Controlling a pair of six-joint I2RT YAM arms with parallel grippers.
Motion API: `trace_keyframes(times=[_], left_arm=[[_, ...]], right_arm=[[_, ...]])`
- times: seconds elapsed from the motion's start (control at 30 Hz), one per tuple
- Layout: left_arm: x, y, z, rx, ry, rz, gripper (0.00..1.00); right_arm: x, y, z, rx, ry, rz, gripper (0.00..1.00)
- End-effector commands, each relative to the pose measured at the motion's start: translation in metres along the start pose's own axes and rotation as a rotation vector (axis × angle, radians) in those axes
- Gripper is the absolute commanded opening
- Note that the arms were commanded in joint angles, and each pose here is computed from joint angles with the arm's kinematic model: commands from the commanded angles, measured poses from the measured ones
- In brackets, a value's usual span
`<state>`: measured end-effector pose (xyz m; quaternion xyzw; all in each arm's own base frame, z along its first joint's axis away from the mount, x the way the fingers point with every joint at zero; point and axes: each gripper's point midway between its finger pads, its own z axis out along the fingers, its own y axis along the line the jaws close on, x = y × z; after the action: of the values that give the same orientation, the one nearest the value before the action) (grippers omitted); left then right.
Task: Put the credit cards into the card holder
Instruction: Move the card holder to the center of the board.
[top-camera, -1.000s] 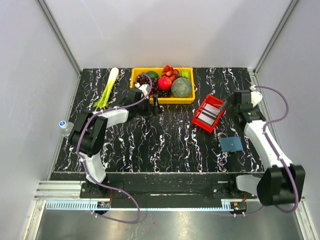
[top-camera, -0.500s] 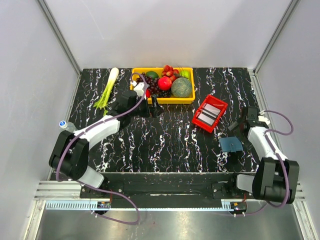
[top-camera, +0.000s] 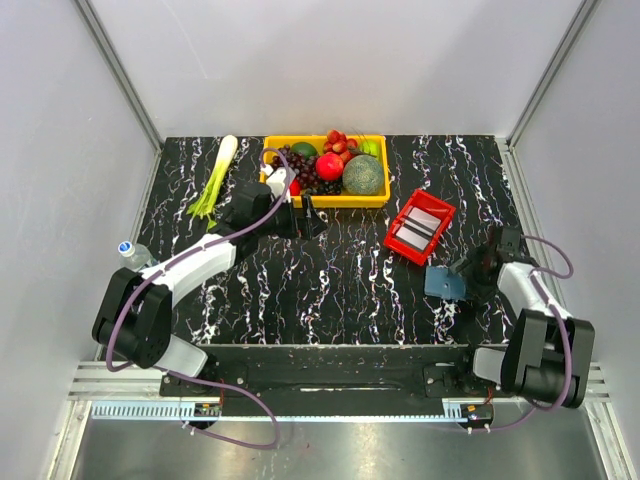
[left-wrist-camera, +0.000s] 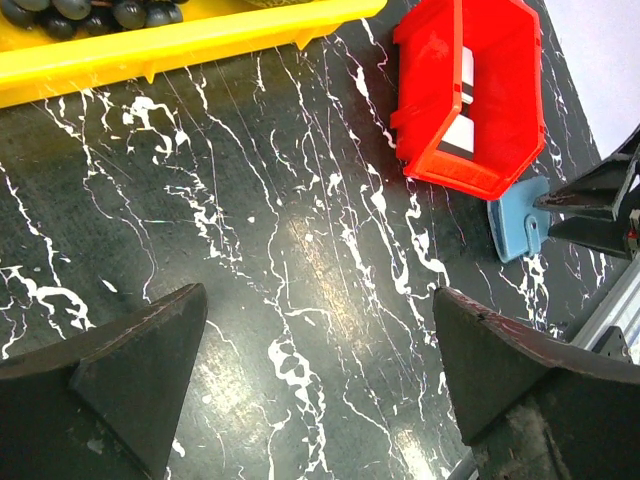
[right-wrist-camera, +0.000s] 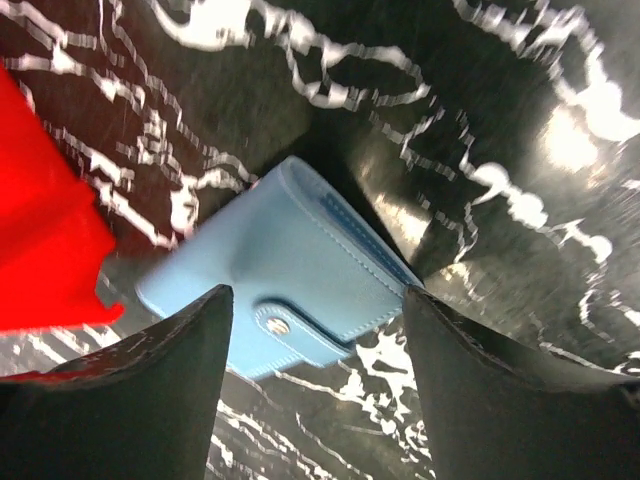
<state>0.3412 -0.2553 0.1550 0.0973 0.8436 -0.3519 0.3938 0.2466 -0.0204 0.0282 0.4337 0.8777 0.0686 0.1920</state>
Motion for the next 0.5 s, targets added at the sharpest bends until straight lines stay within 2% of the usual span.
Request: trace_keyframes(times=[0.0, 0.1, 0.3, 0.37, 0.47], left_arm=[[-0.016, -0.020, -0.007, 0.061, -0.038, 0.040, 0.99], [-0.012, -0.020, -0.006, 0.067, -0.021, 0.038, 0.99], [-0.006, -0.023, -0.003, 0.074, -0.004, 0.031, 0.99], [-0.005, -0.024, -0.004, 0.076, -0.002, 0.035, 0.99], [-0.002, -0.024, -0.005, 0.075, 0.005, 0.037, 0.99]], right_arm=[[0.043, 0.021, -0.016, -0.157, 0.134, 0.025, 0.73], [0.060, 0.031, -0.031, -0.171, 0.150, -0.030, 0.72], [0.084, 0.035, -0.031, -0.124, 0.191, -0.162, 0.72], [0.064, 0.043, -0.044, -0.140, 0.086, -0.208, 0.74], [0.013, 0.046, -0.065, -0.104, -0.153, -0.280, 0.80]])
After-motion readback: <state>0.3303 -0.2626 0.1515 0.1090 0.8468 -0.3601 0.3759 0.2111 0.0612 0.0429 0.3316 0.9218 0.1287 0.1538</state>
